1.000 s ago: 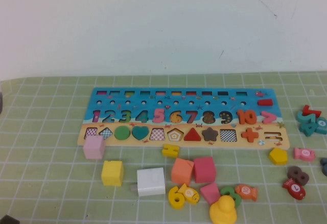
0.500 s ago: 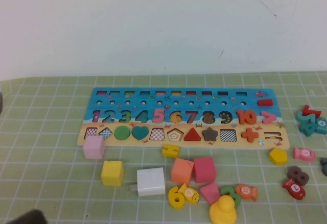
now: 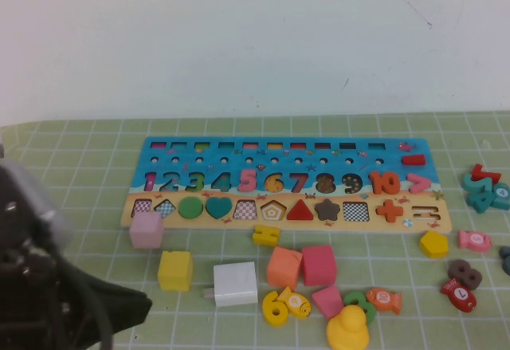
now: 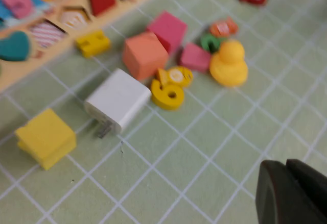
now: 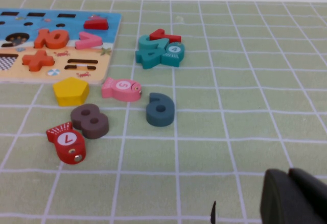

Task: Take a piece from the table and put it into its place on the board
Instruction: Pick up the "number 6"

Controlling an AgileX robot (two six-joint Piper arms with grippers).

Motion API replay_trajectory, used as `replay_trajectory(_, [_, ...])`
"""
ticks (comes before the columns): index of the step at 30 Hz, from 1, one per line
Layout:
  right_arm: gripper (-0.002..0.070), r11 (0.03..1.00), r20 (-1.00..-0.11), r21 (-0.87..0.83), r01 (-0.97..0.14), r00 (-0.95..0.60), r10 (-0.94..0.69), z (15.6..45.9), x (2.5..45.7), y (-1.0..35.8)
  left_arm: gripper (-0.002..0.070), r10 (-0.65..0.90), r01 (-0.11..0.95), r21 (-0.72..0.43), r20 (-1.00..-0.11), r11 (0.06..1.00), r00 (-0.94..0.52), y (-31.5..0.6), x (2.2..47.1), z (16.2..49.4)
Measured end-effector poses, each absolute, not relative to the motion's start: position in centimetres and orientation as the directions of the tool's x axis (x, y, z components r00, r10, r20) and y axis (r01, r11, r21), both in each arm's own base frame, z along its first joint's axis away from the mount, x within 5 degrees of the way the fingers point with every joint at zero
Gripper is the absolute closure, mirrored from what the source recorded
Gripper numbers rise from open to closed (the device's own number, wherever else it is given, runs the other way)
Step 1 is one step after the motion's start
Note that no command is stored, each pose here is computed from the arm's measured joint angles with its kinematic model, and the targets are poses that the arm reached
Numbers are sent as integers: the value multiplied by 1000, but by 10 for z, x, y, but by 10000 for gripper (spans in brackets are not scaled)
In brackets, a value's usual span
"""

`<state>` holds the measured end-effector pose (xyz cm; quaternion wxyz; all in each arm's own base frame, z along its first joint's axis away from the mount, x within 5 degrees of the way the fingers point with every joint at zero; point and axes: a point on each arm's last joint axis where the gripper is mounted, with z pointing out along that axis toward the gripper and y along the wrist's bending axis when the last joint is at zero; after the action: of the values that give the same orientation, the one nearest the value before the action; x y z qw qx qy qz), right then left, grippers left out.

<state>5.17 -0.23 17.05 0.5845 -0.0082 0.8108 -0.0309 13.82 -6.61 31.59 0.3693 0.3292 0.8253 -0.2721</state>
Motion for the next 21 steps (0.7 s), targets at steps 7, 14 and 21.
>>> replay_trajectory(7, [678, 998, -947, -60, 23, -318, -49, 170, 52, -2, 677, 590, 867, -93, -697, 489, -408, -90, 163, 313])
replay_trajectory(14, [678, 998, -947, -60, 23, -317, -49, 171, 52, -2, 677, 781, 941, 52, -574, 334, -246, -136, 180, 311])
replay_trajectory(21, [678, 998, -947, -57, 23, -317, -47, 171, 52, -2, 676, 868, 963, 115, -468, 245, -165, -181, 193, 305])
